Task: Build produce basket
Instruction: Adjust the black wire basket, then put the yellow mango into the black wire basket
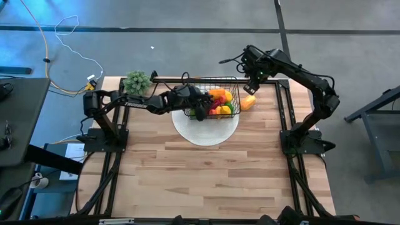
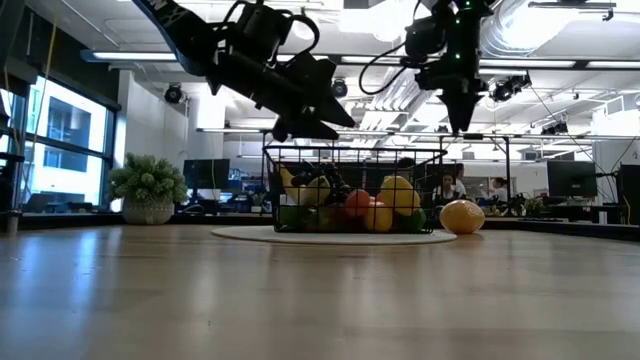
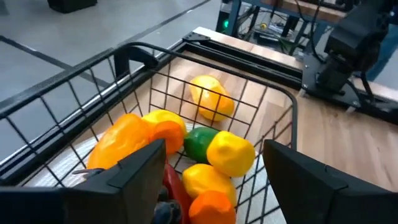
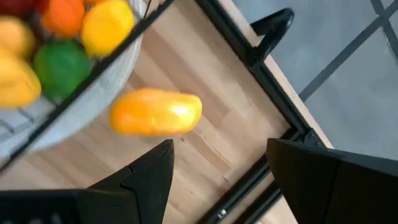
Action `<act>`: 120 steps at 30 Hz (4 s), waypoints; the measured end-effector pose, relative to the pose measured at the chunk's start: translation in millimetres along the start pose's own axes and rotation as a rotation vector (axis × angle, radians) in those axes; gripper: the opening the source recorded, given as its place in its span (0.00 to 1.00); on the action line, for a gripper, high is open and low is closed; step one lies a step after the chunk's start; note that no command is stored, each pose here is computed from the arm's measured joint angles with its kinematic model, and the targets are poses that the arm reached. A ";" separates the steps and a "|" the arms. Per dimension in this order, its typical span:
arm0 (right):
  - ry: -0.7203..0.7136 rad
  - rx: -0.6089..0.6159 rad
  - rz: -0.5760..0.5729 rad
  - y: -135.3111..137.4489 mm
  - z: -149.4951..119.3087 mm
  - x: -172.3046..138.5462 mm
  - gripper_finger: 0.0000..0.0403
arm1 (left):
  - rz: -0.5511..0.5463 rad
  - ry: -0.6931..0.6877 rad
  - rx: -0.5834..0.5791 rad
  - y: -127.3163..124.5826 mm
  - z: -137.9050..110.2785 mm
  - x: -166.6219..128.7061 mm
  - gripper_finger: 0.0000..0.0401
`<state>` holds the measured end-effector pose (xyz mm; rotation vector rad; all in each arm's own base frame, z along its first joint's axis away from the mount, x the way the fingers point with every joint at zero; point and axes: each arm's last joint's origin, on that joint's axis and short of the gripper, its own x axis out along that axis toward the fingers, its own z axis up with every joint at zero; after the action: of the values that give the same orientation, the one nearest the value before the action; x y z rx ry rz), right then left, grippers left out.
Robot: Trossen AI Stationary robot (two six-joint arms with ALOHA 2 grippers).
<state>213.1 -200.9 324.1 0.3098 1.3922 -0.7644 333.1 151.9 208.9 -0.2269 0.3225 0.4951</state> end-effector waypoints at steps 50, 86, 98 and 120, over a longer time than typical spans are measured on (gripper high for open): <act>-0.038 -0.459 0.306 -19.8 -8.4 5.4 0.59 | 0.525 -0.187 0.324 19.5 91.8 -159.9 0.63; 0.148 0.106 0.211 21.9 34.9 69.8 0.59 | 0.643 -0.091 0.431 18.2 86.1 -160.5 0.63; 0.079 0.075 0.225 47.8 41.9 64.9 0.59 | 0.687 -0.077 0.513 18.7 88.3 -161.5 0.63; 0.146 0.099 0.232 38.9 33.4 43.0 0.59 | 0.737 -0.071 0.490 20.1 88.1 -162.4 0.63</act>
<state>263.3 -206.1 280.2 0.6035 1.4273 -0.6292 209.9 125.2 345.4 0.4054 0.4454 1.1249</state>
